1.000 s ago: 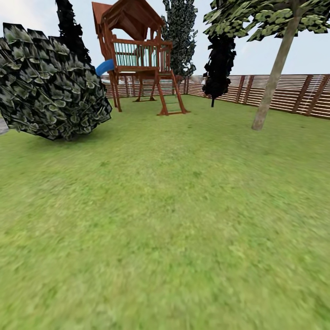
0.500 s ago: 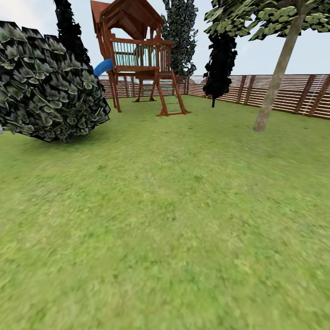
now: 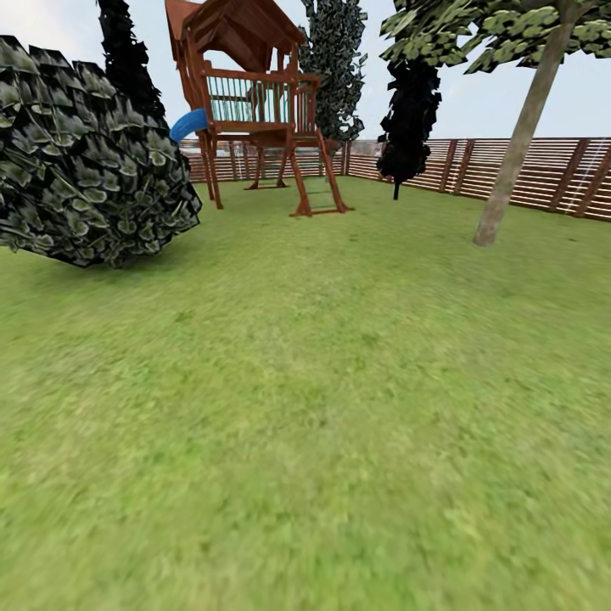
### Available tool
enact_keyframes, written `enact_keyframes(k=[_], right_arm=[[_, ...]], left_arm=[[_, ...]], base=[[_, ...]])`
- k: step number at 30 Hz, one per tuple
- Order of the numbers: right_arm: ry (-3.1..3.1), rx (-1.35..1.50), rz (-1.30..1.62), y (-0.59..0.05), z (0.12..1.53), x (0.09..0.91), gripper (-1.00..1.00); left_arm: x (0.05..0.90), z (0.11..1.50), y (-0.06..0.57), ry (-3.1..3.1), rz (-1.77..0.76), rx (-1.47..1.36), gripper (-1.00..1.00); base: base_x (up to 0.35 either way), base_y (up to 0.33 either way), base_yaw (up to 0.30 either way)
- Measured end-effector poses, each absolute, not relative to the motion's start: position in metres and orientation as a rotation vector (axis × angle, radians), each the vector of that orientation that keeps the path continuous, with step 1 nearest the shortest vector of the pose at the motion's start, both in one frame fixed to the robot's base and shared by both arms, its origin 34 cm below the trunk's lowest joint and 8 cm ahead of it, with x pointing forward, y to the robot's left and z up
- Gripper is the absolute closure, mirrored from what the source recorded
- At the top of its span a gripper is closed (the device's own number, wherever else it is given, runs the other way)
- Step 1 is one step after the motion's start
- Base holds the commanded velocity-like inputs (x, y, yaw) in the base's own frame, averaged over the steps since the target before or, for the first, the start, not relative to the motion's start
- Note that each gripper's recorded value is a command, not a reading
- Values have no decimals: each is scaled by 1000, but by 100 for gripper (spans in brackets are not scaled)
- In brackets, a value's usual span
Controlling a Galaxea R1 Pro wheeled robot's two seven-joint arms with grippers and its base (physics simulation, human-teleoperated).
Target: Take the three Easter eggs out of the wicker basket on the lawn in the garden, then place them on the lawn next to a single tree (choose any tree) so that all three eggs are next to the same tree and none are left in the basket.
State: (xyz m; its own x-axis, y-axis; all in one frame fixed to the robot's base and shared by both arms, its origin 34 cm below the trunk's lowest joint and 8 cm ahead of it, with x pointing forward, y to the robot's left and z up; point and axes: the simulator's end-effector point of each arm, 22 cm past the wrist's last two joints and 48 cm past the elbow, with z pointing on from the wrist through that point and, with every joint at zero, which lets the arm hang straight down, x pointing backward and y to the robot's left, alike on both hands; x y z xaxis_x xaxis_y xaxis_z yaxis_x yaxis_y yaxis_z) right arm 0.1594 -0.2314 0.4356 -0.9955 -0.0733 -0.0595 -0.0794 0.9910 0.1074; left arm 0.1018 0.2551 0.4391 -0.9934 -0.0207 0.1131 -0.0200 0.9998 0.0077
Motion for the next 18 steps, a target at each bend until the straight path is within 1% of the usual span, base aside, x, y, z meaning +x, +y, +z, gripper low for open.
enact_keyframes(k=[18], right_arm=[[3079, -118, 170, -231, 436, 159, -100]], left_arm=[[102, 439, 255, -3028, -10, 31, -100]], base=[[320, 0, 0]])
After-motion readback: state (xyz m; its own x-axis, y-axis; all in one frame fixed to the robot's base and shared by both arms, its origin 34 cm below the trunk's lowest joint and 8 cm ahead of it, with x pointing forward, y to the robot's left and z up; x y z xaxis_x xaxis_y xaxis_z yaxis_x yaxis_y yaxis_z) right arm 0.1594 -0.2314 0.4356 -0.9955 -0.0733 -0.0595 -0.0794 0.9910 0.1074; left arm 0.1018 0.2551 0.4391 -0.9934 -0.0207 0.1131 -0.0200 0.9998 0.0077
